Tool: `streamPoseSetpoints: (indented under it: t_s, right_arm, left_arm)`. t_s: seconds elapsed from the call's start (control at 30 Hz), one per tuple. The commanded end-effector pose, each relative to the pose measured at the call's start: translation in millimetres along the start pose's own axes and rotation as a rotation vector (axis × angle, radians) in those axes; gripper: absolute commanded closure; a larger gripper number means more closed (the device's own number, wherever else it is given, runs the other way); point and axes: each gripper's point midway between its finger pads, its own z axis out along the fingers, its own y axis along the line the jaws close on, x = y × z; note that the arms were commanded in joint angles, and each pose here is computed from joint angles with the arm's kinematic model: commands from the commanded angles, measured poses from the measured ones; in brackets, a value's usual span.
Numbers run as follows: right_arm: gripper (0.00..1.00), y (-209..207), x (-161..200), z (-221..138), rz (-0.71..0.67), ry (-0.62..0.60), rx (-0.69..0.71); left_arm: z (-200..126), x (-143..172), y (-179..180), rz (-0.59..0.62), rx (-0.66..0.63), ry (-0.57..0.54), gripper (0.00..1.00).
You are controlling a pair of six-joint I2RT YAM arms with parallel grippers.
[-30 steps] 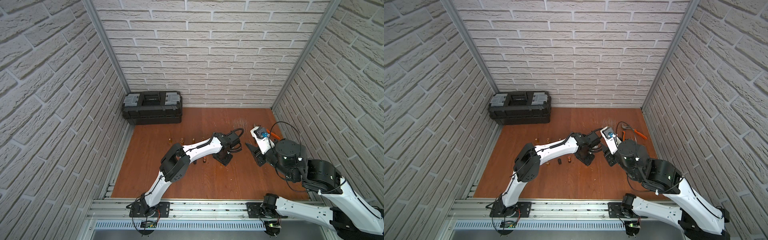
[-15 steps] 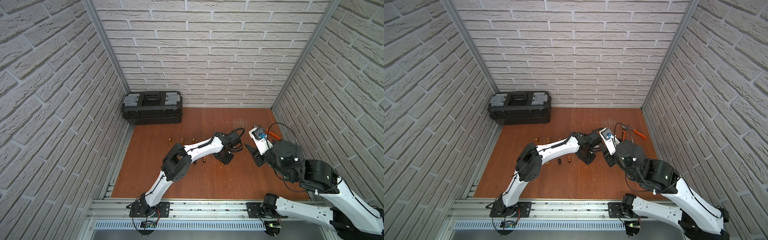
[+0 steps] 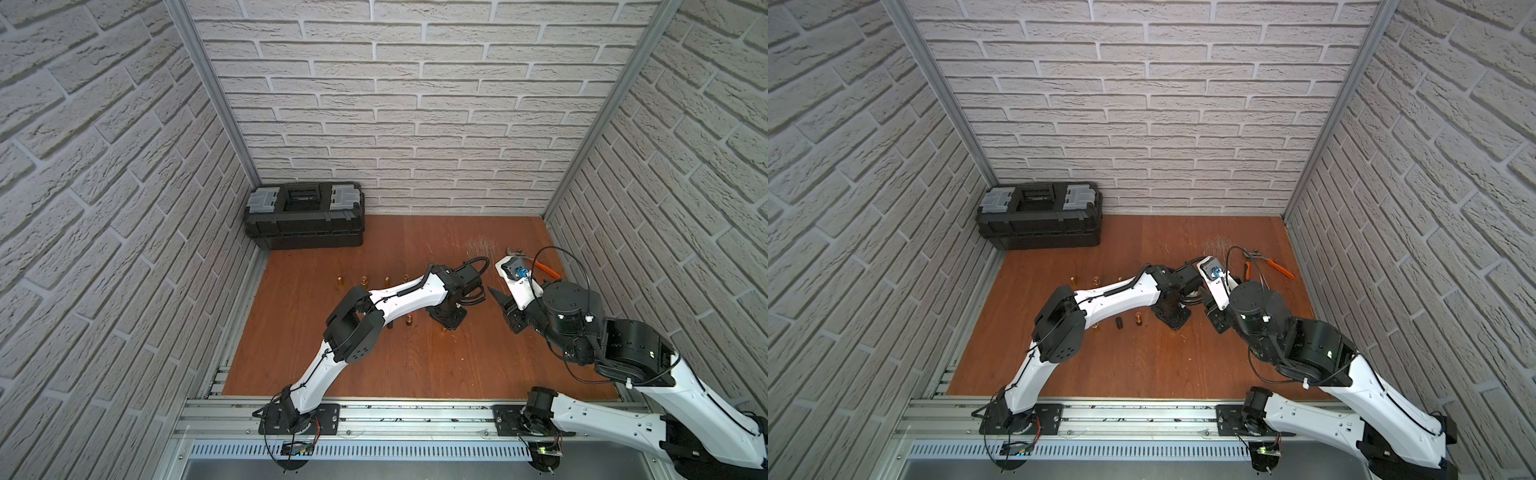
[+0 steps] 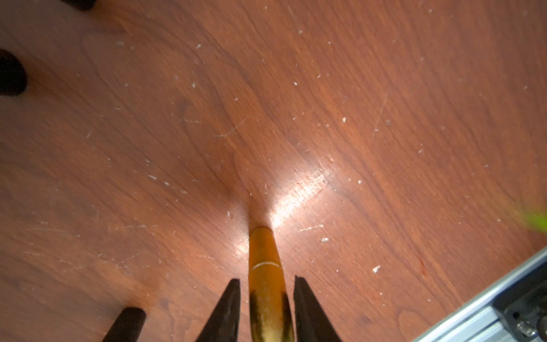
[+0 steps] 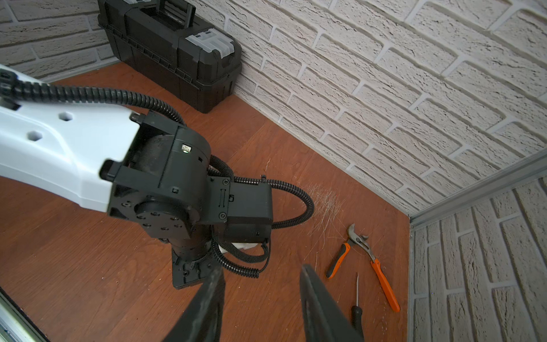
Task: Open the lipstick cap
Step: Pick up the lipstick at the center of the board.
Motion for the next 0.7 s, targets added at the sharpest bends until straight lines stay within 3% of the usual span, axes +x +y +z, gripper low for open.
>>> streamPoseSetpoints:
  t_s: [0.0,0.13,0.3,0.5,0.67]
  right_arm:
    - [0.57,-1.9,-6.1,2.0,0.016,-0.027,0.017]
    - [0.57,-0.7,-5.2,2.7,0.017,-0.025,0.014]
    - [0.57,8.3,-1.3,8.0,-0.033,0.002,-0.019]
    - [0.58,27.0,13.6,20.0,-0.071,0.083,-0.083]
    - [0.58,56.8,30.6,32.6,-0.065,0.114,-0.197]
  left_arm:
    - [2.6,3.0,-1.0,0.02,-0.005,0.023,0.75]
    - [-2.8,1.4,-0.8,0.017,-0.006,0.011,0.86]
    - [-29.1,-4.8,3.6,-0.025,0.028,-0.033,0.91]
    - [-108.1,-11.5,21.8,-0.148,0.166,-0.15,0.91]
    - [-164.8,4.3,36.7,-0.231,0.322,-0.193,0.9]
